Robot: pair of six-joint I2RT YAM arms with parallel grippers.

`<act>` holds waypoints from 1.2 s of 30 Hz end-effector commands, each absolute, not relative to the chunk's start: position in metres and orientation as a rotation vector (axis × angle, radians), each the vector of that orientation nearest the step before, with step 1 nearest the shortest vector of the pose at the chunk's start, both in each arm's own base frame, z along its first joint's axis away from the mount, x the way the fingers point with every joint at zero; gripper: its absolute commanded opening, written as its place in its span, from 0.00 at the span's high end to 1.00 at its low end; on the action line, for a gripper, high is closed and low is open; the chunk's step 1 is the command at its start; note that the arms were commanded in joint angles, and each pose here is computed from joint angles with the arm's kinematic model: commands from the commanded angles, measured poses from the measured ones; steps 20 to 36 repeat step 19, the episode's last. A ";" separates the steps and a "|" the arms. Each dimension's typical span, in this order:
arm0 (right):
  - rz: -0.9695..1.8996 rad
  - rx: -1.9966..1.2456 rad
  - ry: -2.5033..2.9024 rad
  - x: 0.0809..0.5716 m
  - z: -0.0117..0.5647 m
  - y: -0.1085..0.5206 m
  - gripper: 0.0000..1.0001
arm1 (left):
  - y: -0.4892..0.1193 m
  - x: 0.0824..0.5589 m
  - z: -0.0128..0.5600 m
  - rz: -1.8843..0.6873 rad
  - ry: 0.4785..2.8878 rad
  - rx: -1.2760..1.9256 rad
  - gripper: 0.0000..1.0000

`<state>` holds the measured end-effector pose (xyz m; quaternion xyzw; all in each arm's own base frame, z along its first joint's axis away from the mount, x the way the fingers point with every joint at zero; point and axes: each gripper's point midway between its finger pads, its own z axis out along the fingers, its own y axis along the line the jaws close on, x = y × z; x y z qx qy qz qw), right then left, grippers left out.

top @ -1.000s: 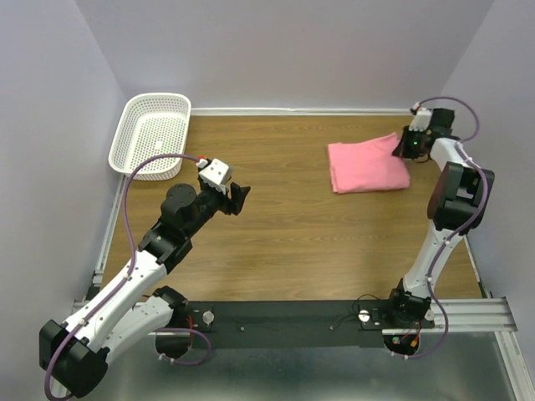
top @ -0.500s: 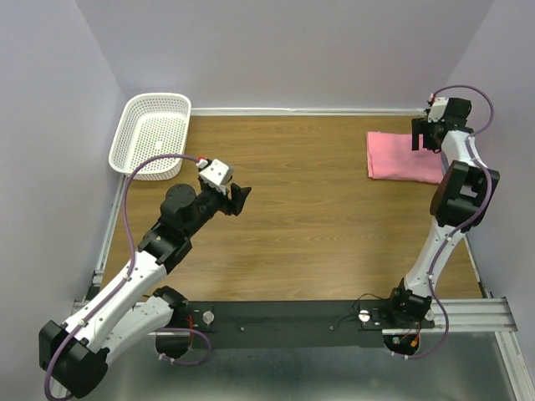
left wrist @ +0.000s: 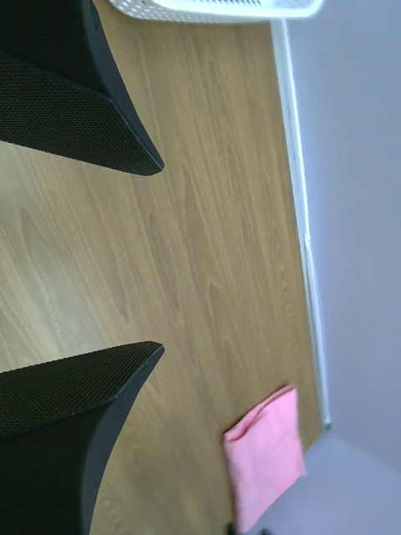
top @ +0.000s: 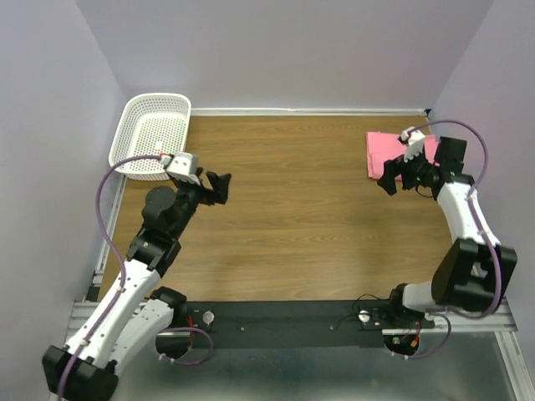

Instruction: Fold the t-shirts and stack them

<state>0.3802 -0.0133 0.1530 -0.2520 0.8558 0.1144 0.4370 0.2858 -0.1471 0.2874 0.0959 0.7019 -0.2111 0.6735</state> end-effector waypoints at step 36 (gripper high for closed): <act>-0.392 0.497 1.758 0.306 0.225 -0.139 0.00 | -0.008 0.295 0.290 -0.124 1.569 -0.080 0.02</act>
